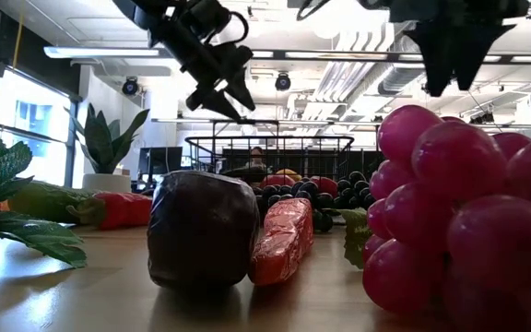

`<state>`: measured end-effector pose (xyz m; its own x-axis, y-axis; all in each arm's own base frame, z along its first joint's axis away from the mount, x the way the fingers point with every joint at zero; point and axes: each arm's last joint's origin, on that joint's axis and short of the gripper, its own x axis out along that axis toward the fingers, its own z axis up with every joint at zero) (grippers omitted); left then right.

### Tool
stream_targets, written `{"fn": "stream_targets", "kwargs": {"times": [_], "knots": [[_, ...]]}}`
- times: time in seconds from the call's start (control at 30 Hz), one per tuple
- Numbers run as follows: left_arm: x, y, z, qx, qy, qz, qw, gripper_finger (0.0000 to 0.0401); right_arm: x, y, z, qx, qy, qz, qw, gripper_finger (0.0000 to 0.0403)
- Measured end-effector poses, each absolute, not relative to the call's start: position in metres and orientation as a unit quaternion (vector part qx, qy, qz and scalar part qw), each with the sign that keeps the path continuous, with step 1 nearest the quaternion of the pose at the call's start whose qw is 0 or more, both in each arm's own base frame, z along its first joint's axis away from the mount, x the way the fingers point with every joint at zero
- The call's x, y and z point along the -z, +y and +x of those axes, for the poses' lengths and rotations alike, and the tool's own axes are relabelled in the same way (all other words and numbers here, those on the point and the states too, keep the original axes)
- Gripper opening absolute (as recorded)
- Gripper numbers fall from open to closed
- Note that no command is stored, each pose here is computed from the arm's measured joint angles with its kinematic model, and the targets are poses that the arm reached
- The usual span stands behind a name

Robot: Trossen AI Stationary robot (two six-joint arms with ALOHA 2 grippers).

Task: Build produce basket
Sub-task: Put the purple plum into the wire basket

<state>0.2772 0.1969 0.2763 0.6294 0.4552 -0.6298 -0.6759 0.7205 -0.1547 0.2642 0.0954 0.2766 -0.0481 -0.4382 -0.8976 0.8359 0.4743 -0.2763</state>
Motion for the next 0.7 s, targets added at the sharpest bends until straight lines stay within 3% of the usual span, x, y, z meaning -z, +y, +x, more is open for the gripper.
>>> {"fn": "stream_targets", "kwargs": {"times": [0.23, 0.7], "knots": [[-0.282, 0.18, 0.286, -0.293, 0.298, -0.176, 0.891, 0.0244, -0.275, 0.091, 0.23, 0.483, 0.545, 0.2, 0.656, 0.0281], [-0.284, 0.147, 0.303, -0.248, 0.304, -0.167, 0.905, 0.0243, -0.278, 0.101, 0.166, 0.41, 0.555, 0.35, 0.634, 0.0281]]}}
